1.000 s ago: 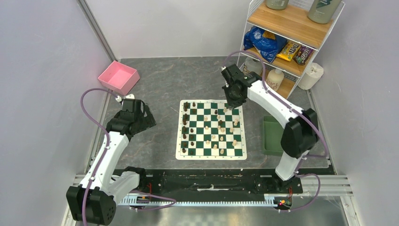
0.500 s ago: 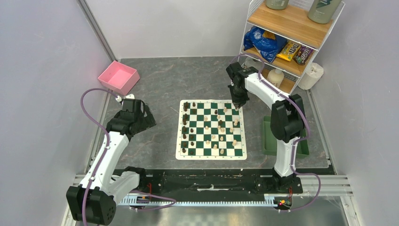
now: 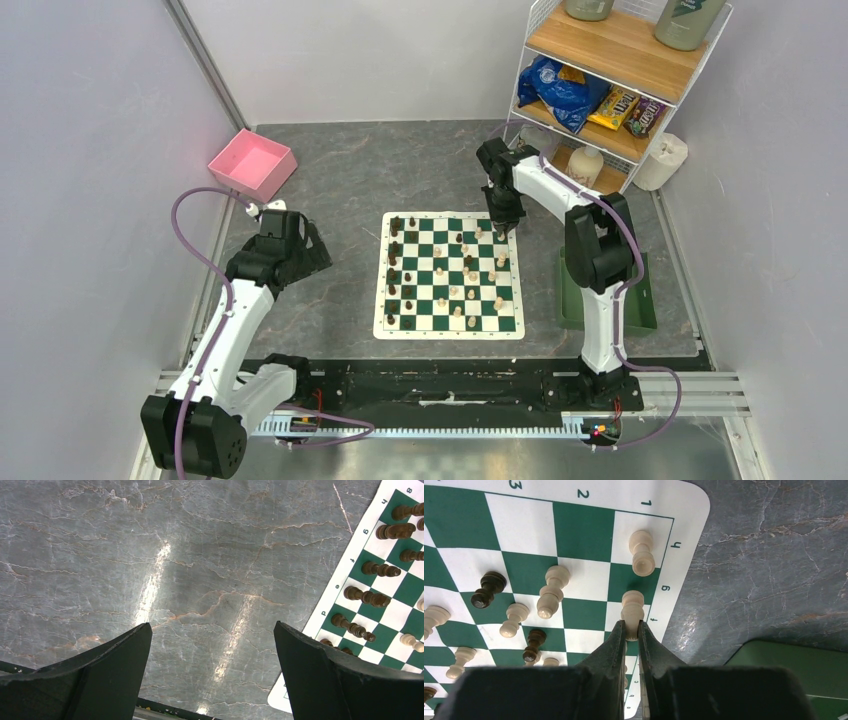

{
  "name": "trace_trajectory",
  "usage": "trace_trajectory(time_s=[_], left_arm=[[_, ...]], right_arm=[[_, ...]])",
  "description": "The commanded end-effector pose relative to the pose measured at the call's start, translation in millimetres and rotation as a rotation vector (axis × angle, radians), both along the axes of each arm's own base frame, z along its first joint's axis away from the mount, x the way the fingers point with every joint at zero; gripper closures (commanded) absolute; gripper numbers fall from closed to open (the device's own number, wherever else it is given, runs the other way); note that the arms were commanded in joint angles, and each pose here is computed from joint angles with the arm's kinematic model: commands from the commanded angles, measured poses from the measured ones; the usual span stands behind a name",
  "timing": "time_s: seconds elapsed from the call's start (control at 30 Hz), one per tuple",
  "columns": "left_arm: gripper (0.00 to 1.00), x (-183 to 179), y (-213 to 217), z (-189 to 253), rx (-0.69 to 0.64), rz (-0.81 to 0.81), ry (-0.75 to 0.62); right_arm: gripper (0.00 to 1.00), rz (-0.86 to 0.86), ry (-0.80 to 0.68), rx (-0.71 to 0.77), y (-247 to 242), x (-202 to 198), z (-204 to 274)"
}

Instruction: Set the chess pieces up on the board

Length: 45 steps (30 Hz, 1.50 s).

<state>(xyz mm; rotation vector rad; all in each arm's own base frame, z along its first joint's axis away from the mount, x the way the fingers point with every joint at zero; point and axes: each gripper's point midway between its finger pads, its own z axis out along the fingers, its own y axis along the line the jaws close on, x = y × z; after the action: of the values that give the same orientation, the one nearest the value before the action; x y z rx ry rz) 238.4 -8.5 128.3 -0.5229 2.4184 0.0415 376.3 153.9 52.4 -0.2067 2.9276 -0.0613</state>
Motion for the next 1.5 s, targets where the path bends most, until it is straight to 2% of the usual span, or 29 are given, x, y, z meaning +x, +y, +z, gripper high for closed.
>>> trace_trajectory(time_s=[0.0,0.77,1.1,1.27,1.47], left_arm=[[0.0,7,0,15,0.013,-0.022,-0.037],[0.0,7,1,15,0.016,-0.016,-0.038],[0.0,7,1,15,0.015,-0.016,-0.036],[0.0,7,1,15,0.014,-0.015,-0.037],[0.0,7,1,16,0.014,-0.015,-0.039]], right_arm=[[0.84,0.009,-0.038,0.012,3,13,2],[0.79,0.014,-0.049,0.001,0,22,-10],[0.7,0.019,-0.055,0.013,2,22,-6],[0.69,0.017,-0.067,0.022,2,21,1],[0.61,0.015,-0.095,0.022,1,24,14]])
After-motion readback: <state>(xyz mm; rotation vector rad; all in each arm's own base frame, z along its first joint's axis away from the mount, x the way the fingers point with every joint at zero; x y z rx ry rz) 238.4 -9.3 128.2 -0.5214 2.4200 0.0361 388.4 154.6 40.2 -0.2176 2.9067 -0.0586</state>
